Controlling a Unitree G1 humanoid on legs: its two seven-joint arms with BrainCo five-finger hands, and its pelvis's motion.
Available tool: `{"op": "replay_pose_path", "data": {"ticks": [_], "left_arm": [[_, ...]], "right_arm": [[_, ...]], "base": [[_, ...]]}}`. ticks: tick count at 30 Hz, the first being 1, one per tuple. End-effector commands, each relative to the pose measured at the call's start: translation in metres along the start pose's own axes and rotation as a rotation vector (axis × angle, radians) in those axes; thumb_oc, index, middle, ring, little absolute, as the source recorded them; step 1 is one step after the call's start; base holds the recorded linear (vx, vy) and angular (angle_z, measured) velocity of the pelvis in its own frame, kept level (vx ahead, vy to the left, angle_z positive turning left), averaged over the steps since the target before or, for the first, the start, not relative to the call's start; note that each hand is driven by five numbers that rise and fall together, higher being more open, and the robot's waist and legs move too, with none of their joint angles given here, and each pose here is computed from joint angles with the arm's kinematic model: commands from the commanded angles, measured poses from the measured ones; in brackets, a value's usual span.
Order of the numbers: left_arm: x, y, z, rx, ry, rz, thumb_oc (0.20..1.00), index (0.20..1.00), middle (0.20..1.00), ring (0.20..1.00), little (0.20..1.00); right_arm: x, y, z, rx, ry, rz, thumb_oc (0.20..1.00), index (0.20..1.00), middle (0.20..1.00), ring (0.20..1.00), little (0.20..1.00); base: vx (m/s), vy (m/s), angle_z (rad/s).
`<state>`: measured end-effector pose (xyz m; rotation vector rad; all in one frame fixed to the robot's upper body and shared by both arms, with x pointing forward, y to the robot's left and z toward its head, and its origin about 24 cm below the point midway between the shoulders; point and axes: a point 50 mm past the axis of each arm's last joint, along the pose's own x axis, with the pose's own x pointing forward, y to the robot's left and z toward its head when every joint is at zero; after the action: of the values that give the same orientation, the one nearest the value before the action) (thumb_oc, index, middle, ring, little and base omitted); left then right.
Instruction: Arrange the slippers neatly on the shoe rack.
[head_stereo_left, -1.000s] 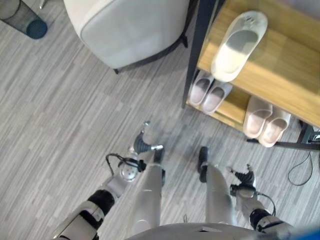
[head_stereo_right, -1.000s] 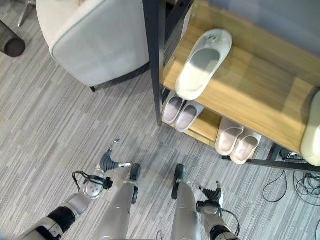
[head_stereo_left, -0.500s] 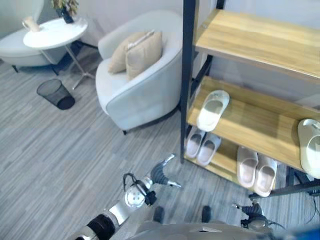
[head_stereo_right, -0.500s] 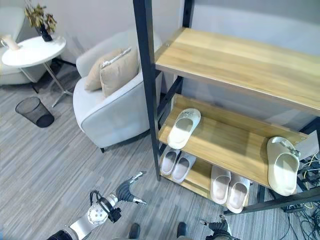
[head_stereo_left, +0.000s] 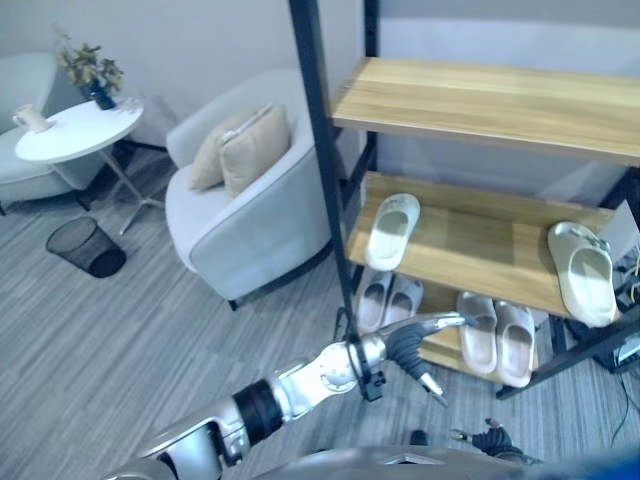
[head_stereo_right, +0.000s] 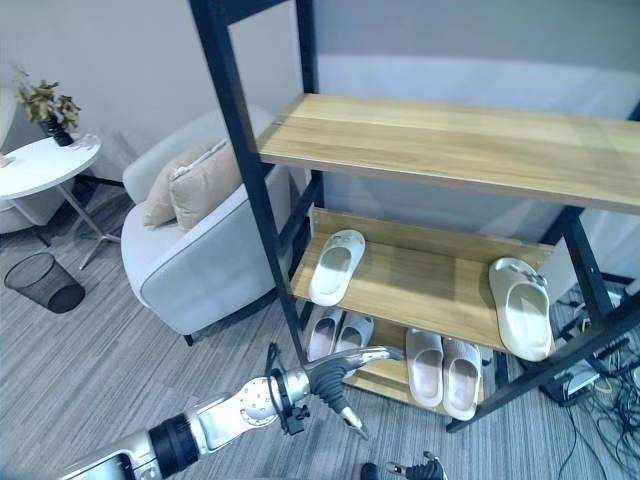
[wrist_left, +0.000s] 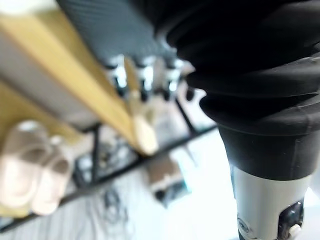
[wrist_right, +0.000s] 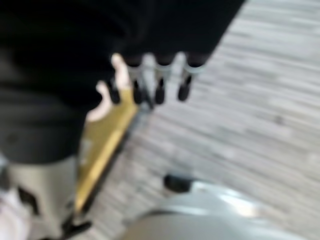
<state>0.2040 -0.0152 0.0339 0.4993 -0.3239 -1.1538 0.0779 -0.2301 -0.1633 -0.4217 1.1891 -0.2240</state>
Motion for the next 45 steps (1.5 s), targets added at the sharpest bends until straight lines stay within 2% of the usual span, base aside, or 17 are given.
{"op": "replay_pose_path", "data": {"ticks": [1,4,5,6,7,10,13,19,20,26,27,29,38,45], "left_arm": [[0.005,0.026,0.004,0.104,-0.047,0.106,1.0,1.0,1.0,1.0,1.0],[0.014,0.044,0.003,0.234,-0.032,0.149,1.0,1.0,1.0,1.0,1.0],[0.017,0.054,-0.003,0.342,-0.005,0.192,1.0,1.0,1.0,1.0,1.0],[0.018,0.054,-0.003,0.346,-0.007,0.195,1.0,1.0,1.0,1.0,1.0],[0.022,0.072,-0.002,0.472,0.007,0.239,1.0,1.0,1.0,1.0,1.0],[0.019,0.095,-0.007,0.558,0.055,0.32,1.0,1.0,1.0,1.0,1.0],[0.013,0.118,-0.011,0.632,0.105,0.401,1.0,1.0,1.0,1.0,1.0],[-0.006,0.185,-0.013,0.863,0.26,0.608,1.0,1.0,1.0,1.0,1.0],[-0.011,0.211,-0.007,0.963,0.309,0.661,1.0,1.0,1.0,1.0,1.0],[-0.031,0.273,0.015,1.109,0.413,0.83,1.0,1.0,1.0,1.0,1.0],[-0.042,0.292,0.025,1.165,0.456,0.878,1.0,1.0,1.0,1.0,1.0],[-0.054,0.312,0.035,1.247,0.509,0.909,1.0,1.0,1.0,1.0,1.0],[-0.097,0.34,0.044,1.285,0.619,1.008,1.0,1.0,1.0,1.0,1.0],[-0.084,0.325,0.044,1.251,0.512,0.978,1.0,1.0,1.0,1.0,1.0]], "right_arm": [[-0.002,0.011,0.008,-0.017,-0.043,0.021,1.0,1.0,1.0,1.0,1.0],[-0.001,0.009,0.014,-0.021,-0.071,0.013,1.0,1.0,1.0,1.0,1.0],[0.001,0.002,0.027,-0.007,-0.131,-0.017,1.0,1.0,1.0,1.0,1.0],[0.001,0.002,0.028,-0.007,-0.133,-0.019,1.0,1.0,1.0,1.0,1.0],[0.001,0.001,0.033,-0.026,-0.16,-0.025,1.0,1.0,1.0,1.0,1.0],[0.001,-0.002,0.026,-0.042,-0.148,-0.038,1.0,1.0,1.0,1.0,1.0],[0.001,-0.007,0.021,-0.042,-0.128,-0.055,1.0,1.0,1.0,1.0,1.0],[0.004,-0.019,0.022,0.052,-0.101,-0.115,1.0,1.0,1.0,1.0,1.0],[0.005,-0.021,0.029,0.041,-0.12,-0.122,1.0,1.0,1.0,1.0,1.0],[0.006,-0.021,0.049,0.037,-0.183,-0.128,1.0,1.0,1.0,1.0,1.0],[0.006,-0.021,0.055,0.041,-0.206,-0.131,1.0,1.0,1.0,1.0,1.0],[0.005,-0.016,0.063,0.038,-0.24,-0.122,1.0,1.0,1.0,1.0,1.0],[0.005,-0.016,0.074,0.067,-0.278,-0.119,1.0,1.0,1.0,1.0,1.0],[0.004,-0.016,0.067,0.09,-0.26,-0.113,1.0,1.0,1.0,1.0,1.0]], "base": [[0.05,-0.037,-0.28],[0.05,-0.027,-0.42],[0.08,-0.015,-0.35],[0.09,-0.01,-0.4],[0.03,0.009,-0.49],[0.04,0.009,-0.49],[0.03,0.011,-0.14],[-0.01,0.034,-0.06],[-0.05,0.045,-0.08],[-0.06,0.01,0.0],[-0.04,0.006,-0.09],[-0.02,0.001,-0.11],[0.01,-0.015,-0.03],[0.0,-0.014,0.08]]}}
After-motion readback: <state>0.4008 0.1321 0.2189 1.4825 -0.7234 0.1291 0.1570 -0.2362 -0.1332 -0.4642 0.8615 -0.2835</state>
